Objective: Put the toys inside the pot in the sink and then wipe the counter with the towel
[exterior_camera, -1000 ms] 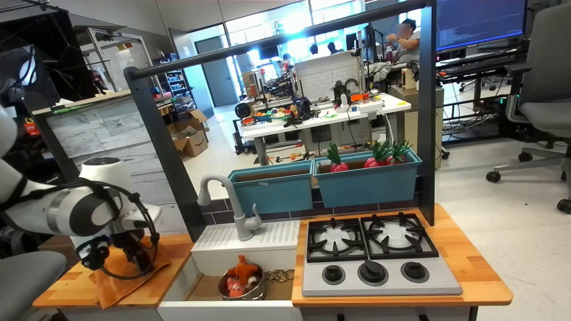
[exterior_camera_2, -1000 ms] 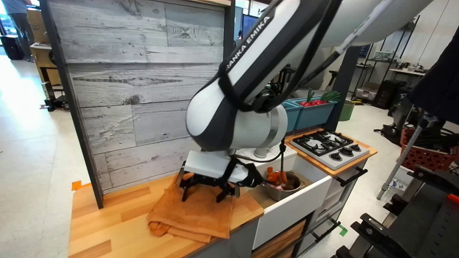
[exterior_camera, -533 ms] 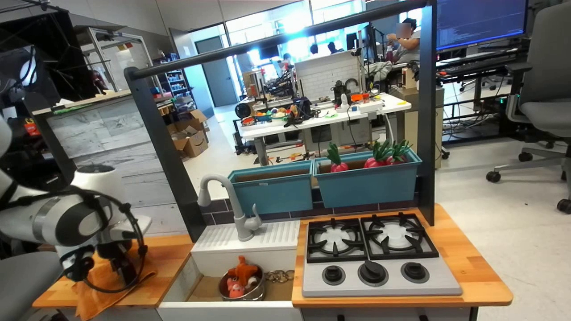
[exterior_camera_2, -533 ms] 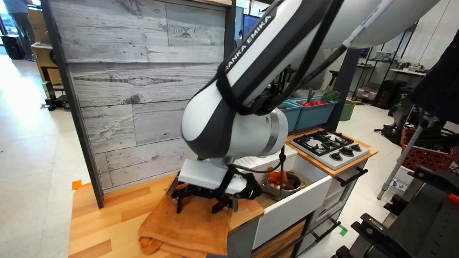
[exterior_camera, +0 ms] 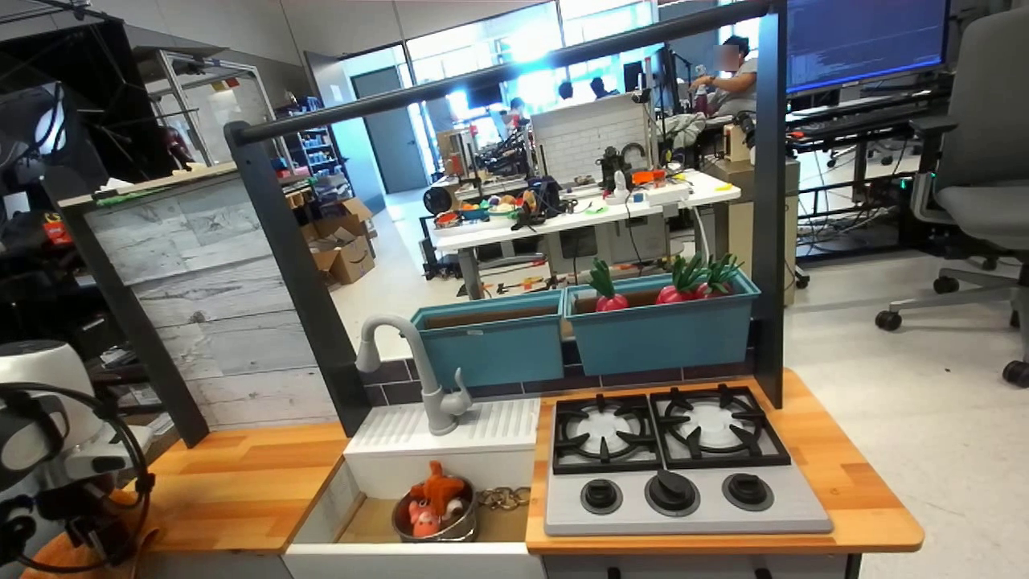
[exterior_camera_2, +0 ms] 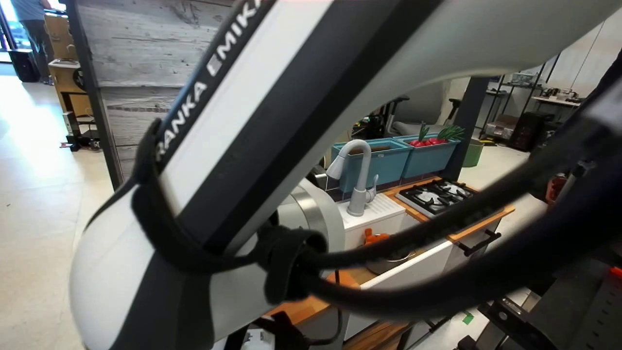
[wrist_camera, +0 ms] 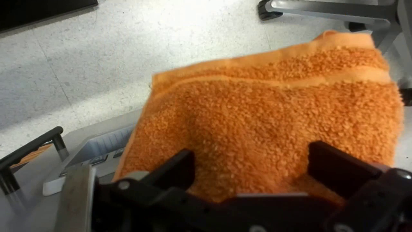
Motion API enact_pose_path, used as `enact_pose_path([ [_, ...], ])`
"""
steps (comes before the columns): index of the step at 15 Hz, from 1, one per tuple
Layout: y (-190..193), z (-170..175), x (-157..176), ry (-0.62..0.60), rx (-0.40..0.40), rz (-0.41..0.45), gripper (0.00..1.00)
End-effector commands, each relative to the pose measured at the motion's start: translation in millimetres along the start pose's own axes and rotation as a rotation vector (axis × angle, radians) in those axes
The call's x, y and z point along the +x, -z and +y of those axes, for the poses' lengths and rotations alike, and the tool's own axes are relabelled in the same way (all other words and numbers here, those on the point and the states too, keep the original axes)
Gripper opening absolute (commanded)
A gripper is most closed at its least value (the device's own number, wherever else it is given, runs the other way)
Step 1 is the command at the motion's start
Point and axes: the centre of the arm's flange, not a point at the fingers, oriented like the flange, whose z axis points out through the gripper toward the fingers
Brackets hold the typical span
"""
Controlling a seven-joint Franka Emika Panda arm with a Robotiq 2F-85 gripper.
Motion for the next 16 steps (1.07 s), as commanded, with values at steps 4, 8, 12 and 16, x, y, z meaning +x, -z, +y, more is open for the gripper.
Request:
enact_pose_path([
  [4, 32, 82, 74, -0.235, -0.003, 0.094, 1.00],
  [8, 54, 175, 138, -0.421, -0.041, 0.152, 1.00],
  [12, 58, 201, 155, -0.452, -0.060, 0.174, 1.00],
  [16, 40, 133, 128, -0.307, -0.062, 0.171, 1.00],
])
